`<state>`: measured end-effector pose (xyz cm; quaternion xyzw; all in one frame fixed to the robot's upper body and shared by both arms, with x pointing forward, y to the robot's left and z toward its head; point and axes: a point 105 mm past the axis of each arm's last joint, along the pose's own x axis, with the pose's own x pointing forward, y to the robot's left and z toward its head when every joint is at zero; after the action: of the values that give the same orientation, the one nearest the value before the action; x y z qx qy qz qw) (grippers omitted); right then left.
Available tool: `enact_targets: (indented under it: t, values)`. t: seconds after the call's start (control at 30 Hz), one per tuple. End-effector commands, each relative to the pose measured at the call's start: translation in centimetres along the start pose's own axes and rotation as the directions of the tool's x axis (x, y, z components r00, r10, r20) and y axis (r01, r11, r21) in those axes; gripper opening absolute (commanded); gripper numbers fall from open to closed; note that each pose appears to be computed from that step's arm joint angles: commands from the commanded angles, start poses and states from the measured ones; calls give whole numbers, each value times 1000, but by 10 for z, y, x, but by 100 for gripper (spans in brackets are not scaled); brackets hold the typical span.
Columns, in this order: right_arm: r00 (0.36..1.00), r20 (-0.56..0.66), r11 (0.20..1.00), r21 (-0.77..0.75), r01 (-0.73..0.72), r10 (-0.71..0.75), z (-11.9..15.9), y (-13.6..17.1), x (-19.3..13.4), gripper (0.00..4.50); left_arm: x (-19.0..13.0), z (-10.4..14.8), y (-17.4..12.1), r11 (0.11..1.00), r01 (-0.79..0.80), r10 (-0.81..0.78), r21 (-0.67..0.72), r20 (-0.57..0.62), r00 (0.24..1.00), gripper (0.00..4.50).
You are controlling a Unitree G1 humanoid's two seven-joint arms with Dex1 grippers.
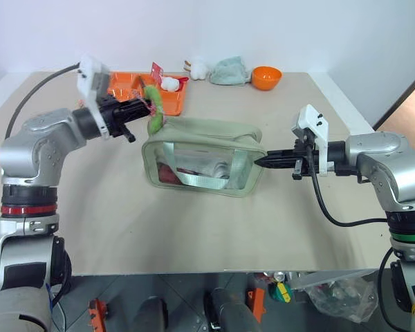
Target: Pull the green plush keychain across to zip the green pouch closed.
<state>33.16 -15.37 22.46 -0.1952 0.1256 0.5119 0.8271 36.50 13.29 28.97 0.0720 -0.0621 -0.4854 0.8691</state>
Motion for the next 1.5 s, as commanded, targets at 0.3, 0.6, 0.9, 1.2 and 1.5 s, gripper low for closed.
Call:
enact_targets:
  t: [0.3, 0.6, 0.9, 1.2, 1.5]
  values:
    - [1000, 18, 999, -37, 26, -25, 11, 2, -7, 0, 37, 13, -25, 900, 263, -208, 349, -187, 960, 8]
    - [999, 18, 999, -30, 37, -37, 9, 2, -8, 0, 45, 22, -12, 915, 243, -200, 321, -162, 966, 197]
    - [999, 26, 999, -38, 32, -31, 11, 2, -5, 0, 29, 27, -15, 919, 254, -215, 303, -154, 964, 446]
    - [999, 34, 999, -49, 18, -16, 13, 1, -1, 0, 5, 31, -10, 927, 219, -174, 304, -168, 970, 446]
    - [999, 37, 998, -55, 8, -6, 13, 2, 2, 0, -16, 50, -11, 953, 166, -156, 253, -57, 986, 446]
